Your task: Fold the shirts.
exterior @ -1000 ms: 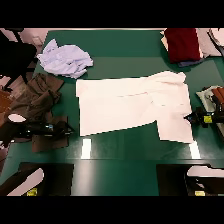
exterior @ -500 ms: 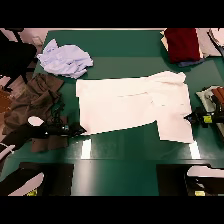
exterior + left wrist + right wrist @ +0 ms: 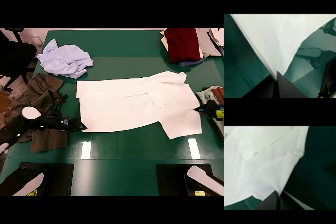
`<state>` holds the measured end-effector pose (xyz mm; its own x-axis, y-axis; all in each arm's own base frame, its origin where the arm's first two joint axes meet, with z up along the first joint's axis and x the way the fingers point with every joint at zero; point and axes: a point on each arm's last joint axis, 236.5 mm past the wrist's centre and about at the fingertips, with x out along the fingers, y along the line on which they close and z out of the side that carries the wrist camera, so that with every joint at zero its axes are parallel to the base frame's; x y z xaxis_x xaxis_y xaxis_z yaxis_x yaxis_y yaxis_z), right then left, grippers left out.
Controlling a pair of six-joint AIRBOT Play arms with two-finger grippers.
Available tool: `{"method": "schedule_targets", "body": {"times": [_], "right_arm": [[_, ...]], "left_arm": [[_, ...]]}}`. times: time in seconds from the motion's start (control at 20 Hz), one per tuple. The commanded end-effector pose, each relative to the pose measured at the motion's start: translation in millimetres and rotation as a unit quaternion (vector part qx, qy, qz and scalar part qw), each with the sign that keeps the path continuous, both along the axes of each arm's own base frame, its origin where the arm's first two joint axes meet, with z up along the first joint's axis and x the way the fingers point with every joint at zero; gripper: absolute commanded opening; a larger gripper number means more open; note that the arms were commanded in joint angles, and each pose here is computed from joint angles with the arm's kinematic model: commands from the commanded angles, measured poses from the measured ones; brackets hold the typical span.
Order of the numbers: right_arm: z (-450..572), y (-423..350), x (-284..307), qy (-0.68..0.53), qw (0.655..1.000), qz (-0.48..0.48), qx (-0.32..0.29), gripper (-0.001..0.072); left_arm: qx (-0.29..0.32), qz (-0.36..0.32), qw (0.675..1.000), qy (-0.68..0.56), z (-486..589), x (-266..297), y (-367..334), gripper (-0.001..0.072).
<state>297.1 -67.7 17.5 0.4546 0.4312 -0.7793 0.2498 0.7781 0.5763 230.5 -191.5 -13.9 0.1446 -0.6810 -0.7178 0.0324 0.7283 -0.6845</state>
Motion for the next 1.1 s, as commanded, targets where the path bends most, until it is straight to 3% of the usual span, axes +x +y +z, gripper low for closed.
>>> {"method": "schedule_targets", "body": {"times": [0.0,0.25,0.4,0.7,1.05], "right_arm": [[45.1,13.6,-11.1,-0.045,0.998,-0.002,-0.046,0.0014],[90.9,41.5,-11.4,-0.115,0.99,-0.001,-0.086,0.0014],[112.4,43.8,7.4,-0.17,0.979,-0.024,-0.11,0.0013],[46.5,59.6,30.1,-0.073,0.996,0.016,-0.049,0.0014],[-28.4,38.5,69.9,-0.017,0.999,-0.023,-0.039,0.0013]], "left_arm": [[0.056,0.002,0.998,-0.011,24.7,-25.7,24.5,0.002],[0.095,0.05,0.993,-0.055,51.3,-42.3,51.4,0.002],[0.083,0.091,0.986,-0.112,64.2,-10.7,53.3,0.002],[0.031,0.196,0.966,-0.167,67.8,74.7,52.2,0.0021],[0.064,0.284,0.941,-0.174,19.3,140.1,80.9,0.0021]]}}
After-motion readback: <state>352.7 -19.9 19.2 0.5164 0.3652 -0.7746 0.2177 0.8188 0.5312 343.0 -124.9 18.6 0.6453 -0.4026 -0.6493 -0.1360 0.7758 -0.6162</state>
